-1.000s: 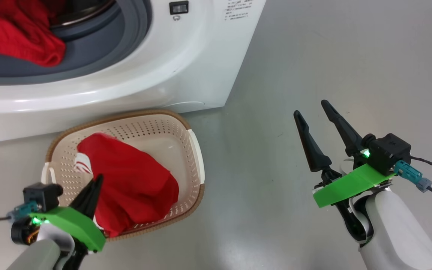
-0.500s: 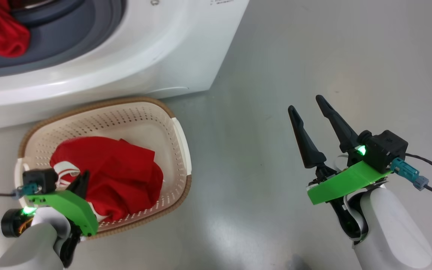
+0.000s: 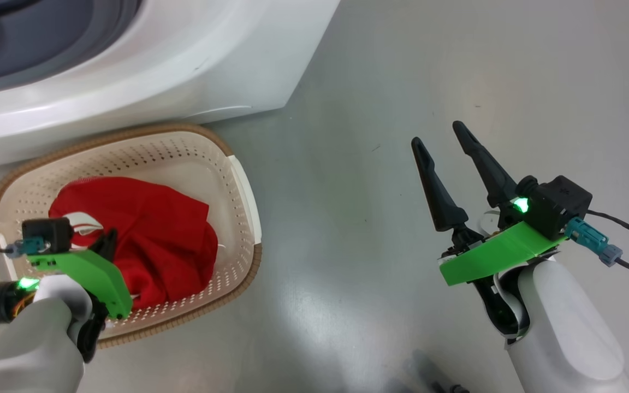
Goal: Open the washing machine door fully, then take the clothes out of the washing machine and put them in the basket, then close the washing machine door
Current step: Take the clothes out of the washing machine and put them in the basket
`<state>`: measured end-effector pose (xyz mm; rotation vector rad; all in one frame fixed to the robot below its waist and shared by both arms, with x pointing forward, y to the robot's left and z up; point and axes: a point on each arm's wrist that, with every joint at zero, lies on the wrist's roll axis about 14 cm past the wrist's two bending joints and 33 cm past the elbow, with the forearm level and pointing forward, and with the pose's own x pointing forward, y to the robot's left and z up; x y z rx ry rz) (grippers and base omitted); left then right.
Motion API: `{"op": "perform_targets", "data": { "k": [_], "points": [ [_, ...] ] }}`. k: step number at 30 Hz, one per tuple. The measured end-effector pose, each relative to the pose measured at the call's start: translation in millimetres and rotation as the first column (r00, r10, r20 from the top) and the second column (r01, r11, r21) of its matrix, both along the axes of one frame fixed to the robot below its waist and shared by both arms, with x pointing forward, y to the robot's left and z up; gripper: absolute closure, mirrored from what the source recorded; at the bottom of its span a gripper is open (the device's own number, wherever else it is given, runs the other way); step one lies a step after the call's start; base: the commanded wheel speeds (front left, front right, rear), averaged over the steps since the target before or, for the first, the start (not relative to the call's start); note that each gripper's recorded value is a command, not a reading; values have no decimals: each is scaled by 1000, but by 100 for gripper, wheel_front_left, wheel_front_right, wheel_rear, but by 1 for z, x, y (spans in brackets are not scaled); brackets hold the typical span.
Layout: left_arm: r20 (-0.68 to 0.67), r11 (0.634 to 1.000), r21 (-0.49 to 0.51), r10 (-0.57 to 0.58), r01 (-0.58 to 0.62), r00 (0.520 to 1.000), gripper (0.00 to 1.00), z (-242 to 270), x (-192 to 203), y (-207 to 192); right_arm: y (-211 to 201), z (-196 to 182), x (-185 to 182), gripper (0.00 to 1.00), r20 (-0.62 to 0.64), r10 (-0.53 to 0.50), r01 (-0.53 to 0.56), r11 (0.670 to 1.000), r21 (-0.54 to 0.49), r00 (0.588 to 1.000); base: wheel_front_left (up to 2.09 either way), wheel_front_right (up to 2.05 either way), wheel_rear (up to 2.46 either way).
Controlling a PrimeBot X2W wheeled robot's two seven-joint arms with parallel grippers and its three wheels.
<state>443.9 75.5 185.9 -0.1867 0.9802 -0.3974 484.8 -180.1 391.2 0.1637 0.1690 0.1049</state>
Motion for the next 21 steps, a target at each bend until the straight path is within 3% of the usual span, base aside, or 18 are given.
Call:
{"op": "perform_targets", "data": {
  "k": [3,5,6,7,21],
  "points": [
    [0,1000,-8,-1,1,1000,71,-1,3,-3,-1,-2,0,0,-4,-3,3,1000,-1,1000,0,0,0],
    [1,1000,-10,0,0,1000,50,0,4,-4,-1,-1,2,0,1,-2,2,1000,-1,1000,0,0,0],
    [-1,1000,-10,1,-1,1000,17,-1,3,-3,-1,1,4,0,7,0,0,1000,-4,1000,0,0,0],
    [-3,1000,-10,1,-1,1000,0,-1,3,-3,0,2,6,0,13,3,-3,1000,-7,1000,0,0,0],
    [87,997,-47,59,-55,994,0,27,18,6,6,18,9,0,49,22,-22,1000,-3,999,0,0,0]
  ]
}}
